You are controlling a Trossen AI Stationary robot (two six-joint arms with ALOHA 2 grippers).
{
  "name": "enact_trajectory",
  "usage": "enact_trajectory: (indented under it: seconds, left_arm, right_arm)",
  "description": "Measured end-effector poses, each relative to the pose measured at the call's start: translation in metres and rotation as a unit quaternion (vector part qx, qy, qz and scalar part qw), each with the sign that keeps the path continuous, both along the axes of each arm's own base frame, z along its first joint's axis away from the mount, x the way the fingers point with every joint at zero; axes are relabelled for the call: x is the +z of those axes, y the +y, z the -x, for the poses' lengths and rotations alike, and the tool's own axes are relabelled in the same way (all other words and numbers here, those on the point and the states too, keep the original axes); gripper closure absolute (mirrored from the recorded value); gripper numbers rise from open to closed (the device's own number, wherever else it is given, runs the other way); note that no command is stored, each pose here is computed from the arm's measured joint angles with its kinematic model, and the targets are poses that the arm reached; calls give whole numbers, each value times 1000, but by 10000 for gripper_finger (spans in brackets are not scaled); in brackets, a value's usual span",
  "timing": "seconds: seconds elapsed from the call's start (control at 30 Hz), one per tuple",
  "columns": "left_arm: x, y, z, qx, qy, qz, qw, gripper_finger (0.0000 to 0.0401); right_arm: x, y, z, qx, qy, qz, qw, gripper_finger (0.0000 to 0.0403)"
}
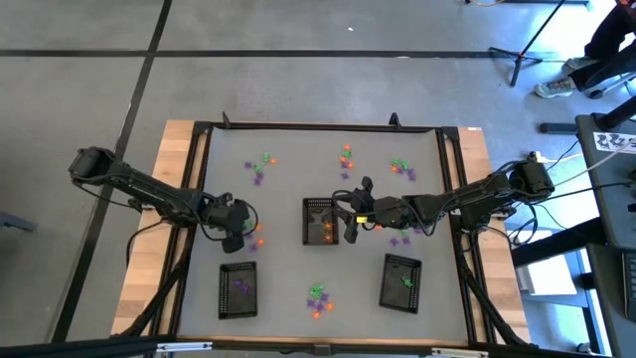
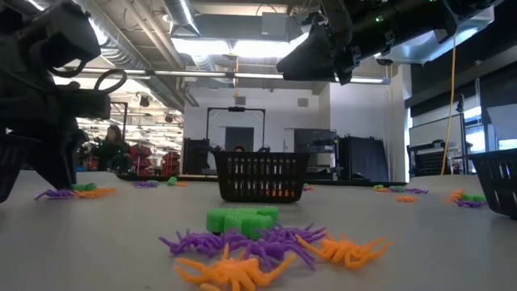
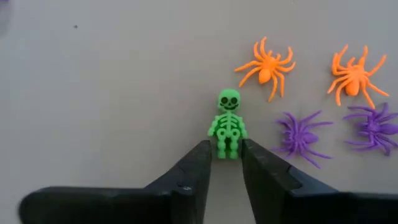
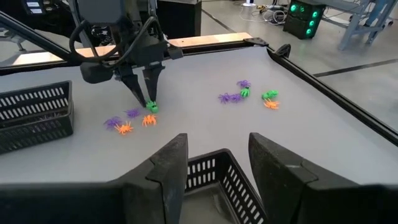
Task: Sort Halloween decoration
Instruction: Put the green skeleton toy into the bottom right black bin
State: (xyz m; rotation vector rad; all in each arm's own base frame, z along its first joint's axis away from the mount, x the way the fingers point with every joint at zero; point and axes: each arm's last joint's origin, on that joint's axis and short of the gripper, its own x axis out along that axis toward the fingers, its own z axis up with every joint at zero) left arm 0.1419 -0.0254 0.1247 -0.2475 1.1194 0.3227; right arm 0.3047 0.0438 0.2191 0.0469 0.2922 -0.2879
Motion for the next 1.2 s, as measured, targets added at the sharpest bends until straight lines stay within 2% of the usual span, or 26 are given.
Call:
enact_trajectory:
  seconds: [0.2, 0.53, 0.67, 0.77, 0.97, 1.1, 1.2]
  left_arm:
    - [0, 0, 0, 2, -3, -6, 1000, 392]
    - [2, 3, -2, 26, -18, -57, 998, 399]
    - [13, 3, -10, 25, -39, -77, 996, 400]
    - [27, 1, -19, 21, -65, -105, 992, 400]
    - [67, -11, -38, -4, -142, -206, 968, 401]
    - [90, -27, -49, -34, -208, -276, 938, 401]
    - [96, -39, -59, -52, -238, -318, 916, 401]
  right_arm:
    - [0, 0, 0, 0, 0, 0, 1000, 236]
    - [0, 0, 0, 0, 1, 0, 1000, 236]
    - [0, 0, 0, 0, 0, -1, 1000, 236]
    - [0, 0, 0, -9, -10, -31, 999, 236]
    - [2, 1, -1, -11, -32, -82, 996, 236]
    - [4, 1, -1, -13, -45, -93, 995, 236]
    - [6, 1, -4, -12, -66, -101, 993, 236]
